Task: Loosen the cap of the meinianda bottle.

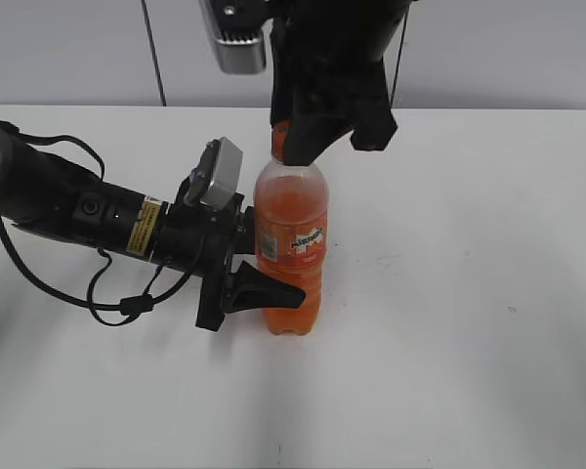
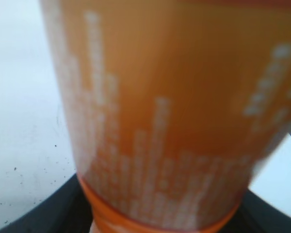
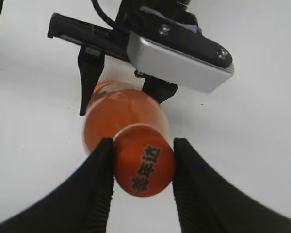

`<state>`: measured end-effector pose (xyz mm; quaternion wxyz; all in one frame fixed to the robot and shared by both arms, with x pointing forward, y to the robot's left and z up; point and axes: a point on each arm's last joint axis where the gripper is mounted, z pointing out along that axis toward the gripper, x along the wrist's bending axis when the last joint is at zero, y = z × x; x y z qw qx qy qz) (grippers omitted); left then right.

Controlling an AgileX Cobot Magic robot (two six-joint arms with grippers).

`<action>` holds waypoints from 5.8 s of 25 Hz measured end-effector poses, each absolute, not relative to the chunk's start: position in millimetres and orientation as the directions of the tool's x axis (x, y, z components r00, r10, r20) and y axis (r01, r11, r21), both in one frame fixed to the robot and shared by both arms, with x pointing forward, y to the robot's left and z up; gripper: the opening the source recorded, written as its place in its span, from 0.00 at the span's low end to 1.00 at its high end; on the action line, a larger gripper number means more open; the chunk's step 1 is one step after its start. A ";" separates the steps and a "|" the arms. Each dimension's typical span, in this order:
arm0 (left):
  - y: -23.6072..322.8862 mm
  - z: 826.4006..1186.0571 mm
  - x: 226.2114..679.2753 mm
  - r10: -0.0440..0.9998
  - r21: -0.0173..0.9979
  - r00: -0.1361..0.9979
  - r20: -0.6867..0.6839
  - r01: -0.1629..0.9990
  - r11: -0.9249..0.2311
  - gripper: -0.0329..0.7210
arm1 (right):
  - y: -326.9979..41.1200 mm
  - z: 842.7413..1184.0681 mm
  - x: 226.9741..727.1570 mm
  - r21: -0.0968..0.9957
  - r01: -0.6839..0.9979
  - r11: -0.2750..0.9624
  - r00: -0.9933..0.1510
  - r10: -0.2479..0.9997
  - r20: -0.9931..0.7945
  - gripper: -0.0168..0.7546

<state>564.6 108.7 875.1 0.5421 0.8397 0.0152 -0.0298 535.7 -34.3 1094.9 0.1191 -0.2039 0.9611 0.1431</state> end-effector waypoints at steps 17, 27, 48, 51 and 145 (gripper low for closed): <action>108.6 875.1 564.7 -0.004 0.909 0.998 -0.069 0.061 -0.412 0.58 | -34.6 1102.5 531.7 0.236 -0.484 0.842 -0.859 -0.406 -0.313 0.63; 108.7 875.0 564.8 -0.003 0.909 0.998 -0.069 0.062 -0.412 0.58 | -44.1 1130.3 519.3 0.379 -0.138 0.915 -0.967 -0.043 -0.250 0.70; 108.7 875.0 564.8 -0.003 0.909 0.998 -0.069 0.062 -0.412 0.58 | -40.6 1113.3 529.2 0.384 0.731 0.564 -0.648 0.749 0.135 0.66; 108.7 875.0 564.8 -0.003 0.909 0.998 -0.069 0.062 -0.412 0.58 | -39.2 1110.5 530.9 0.381 0.733 0.563 -0.647 0.751 0.136 0.62; 109.0 874.3 564.5 -0.010 0.905 0.998 -0.067 0.056 -0.423 0.58 | -37.8 1120.0 524.7 0.326 -0.282 0.902 -0.937 -0.186 -0.296 0.69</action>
